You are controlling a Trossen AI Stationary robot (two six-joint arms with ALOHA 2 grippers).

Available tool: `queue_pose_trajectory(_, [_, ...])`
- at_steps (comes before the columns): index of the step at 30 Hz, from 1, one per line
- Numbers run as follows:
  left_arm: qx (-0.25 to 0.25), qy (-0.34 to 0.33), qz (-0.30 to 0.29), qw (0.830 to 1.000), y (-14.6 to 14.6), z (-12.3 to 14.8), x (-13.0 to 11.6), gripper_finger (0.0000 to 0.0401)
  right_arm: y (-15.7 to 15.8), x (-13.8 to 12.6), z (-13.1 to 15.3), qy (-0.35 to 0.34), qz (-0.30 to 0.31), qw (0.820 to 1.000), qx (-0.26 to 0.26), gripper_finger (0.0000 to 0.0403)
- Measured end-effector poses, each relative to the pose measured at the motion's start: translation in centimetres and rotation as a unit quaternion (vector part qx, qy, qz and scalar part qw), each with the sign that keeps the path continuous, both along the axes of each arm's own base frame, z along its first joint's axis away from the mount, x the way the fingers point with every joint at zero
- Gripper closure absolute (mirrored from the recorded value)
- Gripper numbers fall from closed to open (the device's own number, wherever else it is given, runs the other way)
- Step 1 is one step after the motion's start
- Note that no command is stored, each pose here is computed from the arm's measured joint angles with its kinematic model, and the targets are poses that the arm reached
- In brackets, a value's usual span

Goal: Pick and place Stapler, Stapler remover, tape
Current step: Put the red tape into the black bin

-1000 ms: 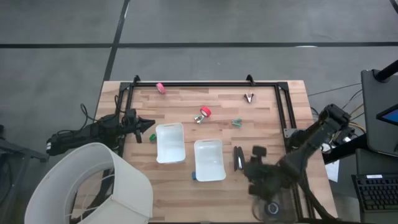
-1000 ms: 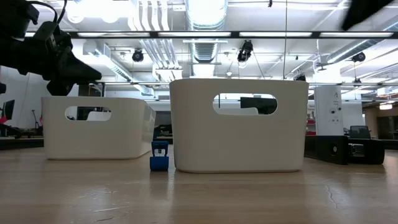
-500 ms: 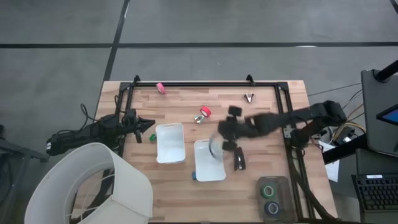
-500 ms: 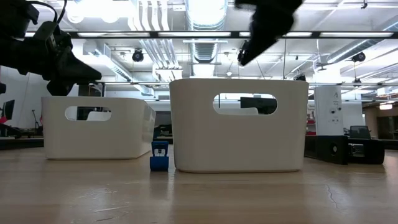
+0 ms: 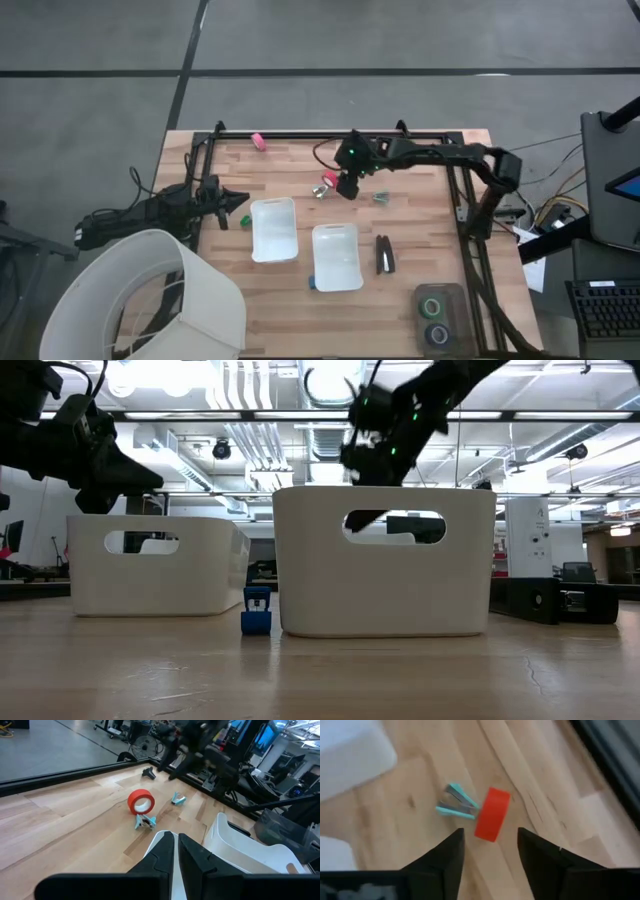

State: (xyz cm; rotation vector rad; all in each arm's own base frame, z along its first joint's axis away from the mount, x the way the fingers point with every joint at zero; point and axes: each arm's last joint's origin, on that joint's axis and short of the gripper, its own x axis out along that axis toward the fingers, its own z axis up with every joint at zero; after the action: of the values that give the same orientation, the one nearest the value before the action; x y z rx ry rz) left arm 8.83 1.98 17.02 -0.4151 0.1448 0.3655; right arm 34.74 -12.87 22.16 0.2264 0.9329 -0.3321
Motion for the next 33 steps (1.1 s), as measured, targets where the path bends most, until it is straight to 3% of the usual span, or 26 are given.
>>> queue_pose_trajectory(8, [0.0,0.0,0.0,1.0,0.0,0.0,0.0,0.0373,-1.8,1.6,-2.5,0.03,0.01,0.999,0.01,0.0158])
queue_pose_trajectory(18, [0.0,0.0,0.0,1.0,0.0,0.0,0.0,0.0373,-2.3,2.9,-3.5,0.017,0.022,0.999,0.019,0.0131])
queue_pose_trajectory(24, [0.0,0.0,0.0,1.0,0.0,0.0,0.0,0.0373,-2.5,3.2,-5.6,0.045,0.018,0.998,0.03,0.0146])
queue_pose_trajectory(33, [0.0,0.0,0.0,1.0,0.0,0.0,0.0,0.0373,-2.5,3.1,-4.6,0.031,0.021,0.999,0.019,0.0215])
